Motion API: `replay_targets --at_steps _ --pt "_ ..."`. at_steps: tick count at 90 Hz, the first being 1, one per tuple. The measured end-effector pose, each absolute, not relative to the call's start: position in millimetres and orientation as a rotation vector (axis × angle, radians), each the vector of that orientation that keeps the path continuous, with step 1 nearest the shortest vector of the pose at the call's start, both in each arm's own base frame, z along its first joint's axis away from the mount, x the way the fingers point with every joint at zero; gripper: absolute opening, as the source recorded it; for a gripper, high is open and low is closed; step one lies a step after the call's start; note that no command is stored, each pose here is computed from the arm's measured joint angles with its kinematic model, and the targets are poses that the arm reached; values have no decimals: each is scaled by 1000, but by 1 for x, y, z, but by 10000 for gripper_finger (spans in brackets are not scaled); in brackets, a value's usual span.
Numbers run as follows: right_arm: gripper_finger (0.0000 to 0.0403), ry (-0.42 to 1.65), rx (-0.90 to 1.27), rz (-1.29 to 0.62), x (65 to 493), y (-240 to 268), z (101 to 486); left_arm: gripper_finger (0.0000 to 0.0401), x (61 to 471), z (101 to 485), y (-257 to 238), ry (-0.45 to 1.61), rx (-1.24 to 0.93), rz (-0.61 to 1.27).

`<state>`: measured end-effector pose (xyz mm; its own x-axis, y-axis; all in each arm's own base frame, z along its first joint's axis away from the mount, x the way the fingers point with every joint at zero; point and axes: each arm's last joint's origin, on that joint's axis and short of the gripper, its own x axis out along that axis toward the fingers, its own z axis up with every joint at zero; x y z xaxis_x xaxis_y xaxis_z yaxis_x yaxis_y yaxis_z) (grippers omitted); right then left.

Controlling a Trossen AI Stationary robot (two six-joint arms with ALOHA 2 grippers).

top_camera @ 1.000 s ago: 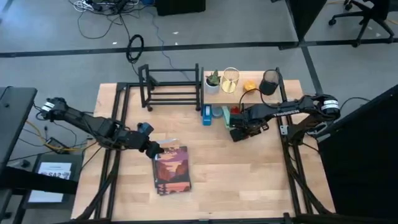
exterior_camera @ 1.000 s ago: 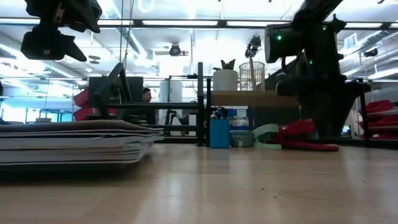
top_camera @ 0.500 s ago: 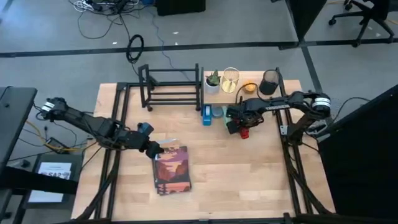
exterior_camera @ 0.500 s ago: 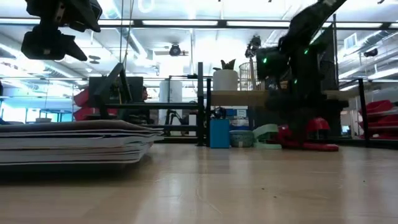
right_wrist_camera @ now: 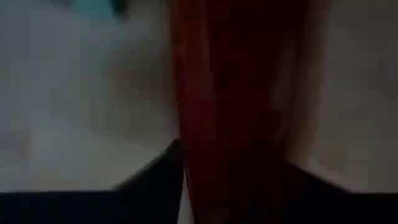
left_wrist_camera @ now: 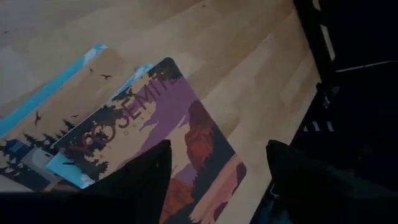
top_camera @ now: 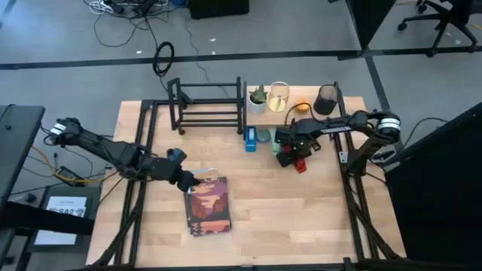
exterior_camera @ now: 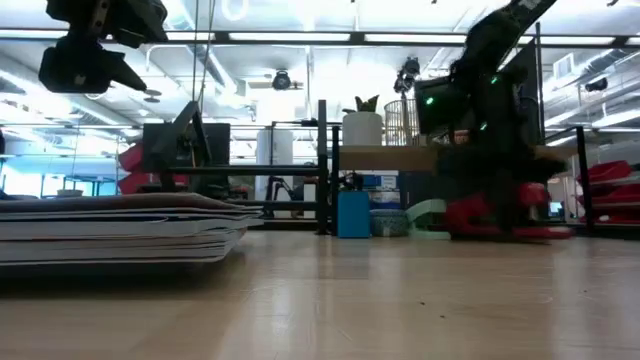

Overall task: Stock shelves
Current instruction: Remove the red stapler from under the shelf

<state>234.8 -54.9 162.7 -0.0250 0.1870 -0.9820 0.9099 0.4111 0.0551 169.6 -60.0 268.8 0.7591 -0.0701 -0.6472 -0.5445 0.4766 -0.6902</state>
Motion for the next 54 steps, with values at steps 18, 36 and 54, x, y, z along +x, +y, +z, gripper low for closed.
replay_targets --at_steps 18,36,54 --pt "96 1510 1079 -755 216 -18 198 241 170 269 -60 675 -1049 319" --pt "96 1498 1131 -733 197 35 222 241 170 269 -60 665 -1043 328" --pt "96 1618 1078 -669 180 98 221 241 170 269 -59 645 -990 337"
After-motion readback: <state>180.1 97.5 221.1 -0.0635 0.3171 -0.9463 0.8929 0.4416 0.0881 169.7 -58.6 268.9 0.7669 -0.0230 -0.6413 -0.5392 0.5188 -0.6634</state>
